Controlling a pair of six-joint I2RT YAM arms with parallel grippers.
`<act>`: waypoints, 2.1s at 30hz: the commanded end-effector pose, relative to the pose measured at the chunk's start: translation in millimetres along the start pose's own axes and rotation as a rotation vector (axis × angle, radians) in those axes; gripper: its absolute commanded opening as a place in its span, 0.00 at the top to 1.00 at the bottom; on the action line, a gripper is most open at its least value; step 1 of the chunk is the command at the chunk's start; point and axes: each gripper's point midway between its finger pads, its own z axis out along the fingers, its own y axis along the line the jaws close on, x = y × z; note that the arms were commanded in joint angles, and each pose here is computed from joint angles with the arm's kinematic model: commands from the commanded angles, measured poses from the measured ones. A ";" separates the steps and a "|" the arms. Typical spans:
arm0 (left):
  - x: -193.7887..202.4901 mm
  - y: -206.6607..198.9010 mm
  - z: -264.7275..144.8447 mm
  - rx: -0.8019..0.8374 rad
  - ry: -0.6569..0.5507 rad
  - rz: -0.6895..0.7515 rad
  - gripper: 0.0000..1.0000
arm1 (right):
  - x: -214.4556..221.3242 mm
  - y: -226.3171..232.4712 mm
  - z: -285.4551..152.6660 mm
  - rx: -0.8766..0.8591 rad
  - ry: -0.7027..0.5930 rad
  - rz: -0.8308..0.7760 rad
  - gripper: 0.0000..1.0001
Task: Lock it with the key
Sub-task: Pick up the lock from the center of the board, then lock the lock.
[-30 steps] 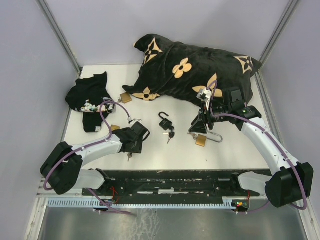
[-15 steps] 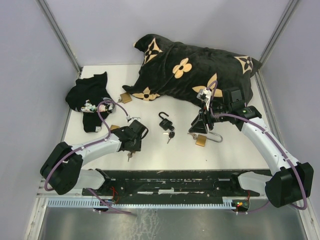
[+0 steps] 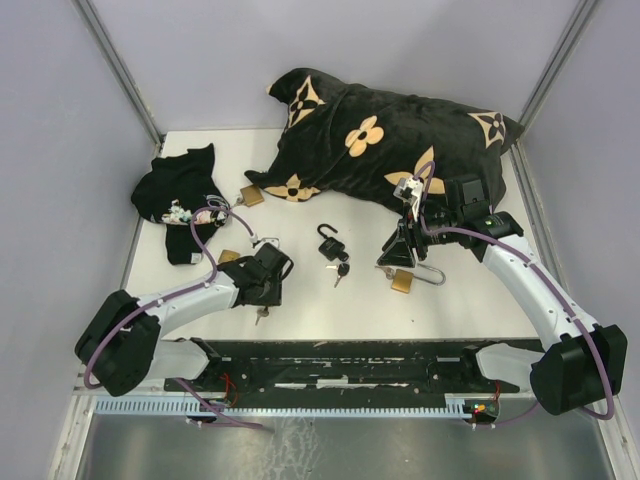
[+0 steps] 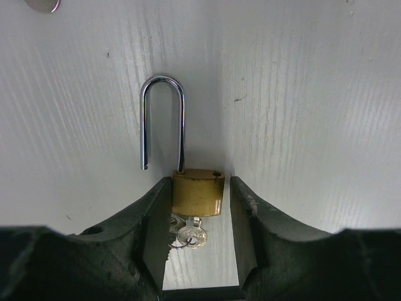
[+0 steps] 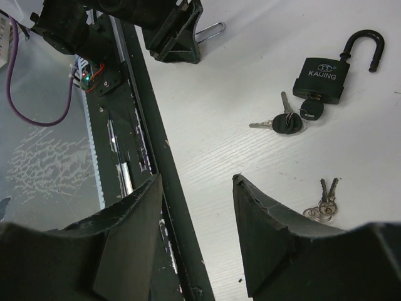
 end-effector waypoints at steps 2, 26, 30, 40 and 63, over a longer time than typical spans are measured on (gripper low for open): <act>-1.7 -6.3 2.1 0.024 -0.009 -0.055 0.53 | -16.5 7.6 -4.5 -0.024 -0.040 -0.049 0.43; -71.2 -123.3 -81.8 0.777 -0.358 -0.150 0.94 | -13.5 -15.9 23.4 -0.047 -0.145 0.140 0.38; -78.9 -150.4 -113.1 1.028 -0.424 -0.189 0.94 | -9.3 -21.3 30.6 -0.046 -0.143 0.165 0.35; -104.5 -189.3 -152.7 1.236 -0.489 -0.398 0.95 | -8.4 -16.5 38.8 -0.054 -0.228 0.023 0.14; -162.3 -221.5 -181.7 1.352 -0.633 -0.928 0.97 | -16.7 -27.2 35.8 0.120 -0.312 -0.202 0.16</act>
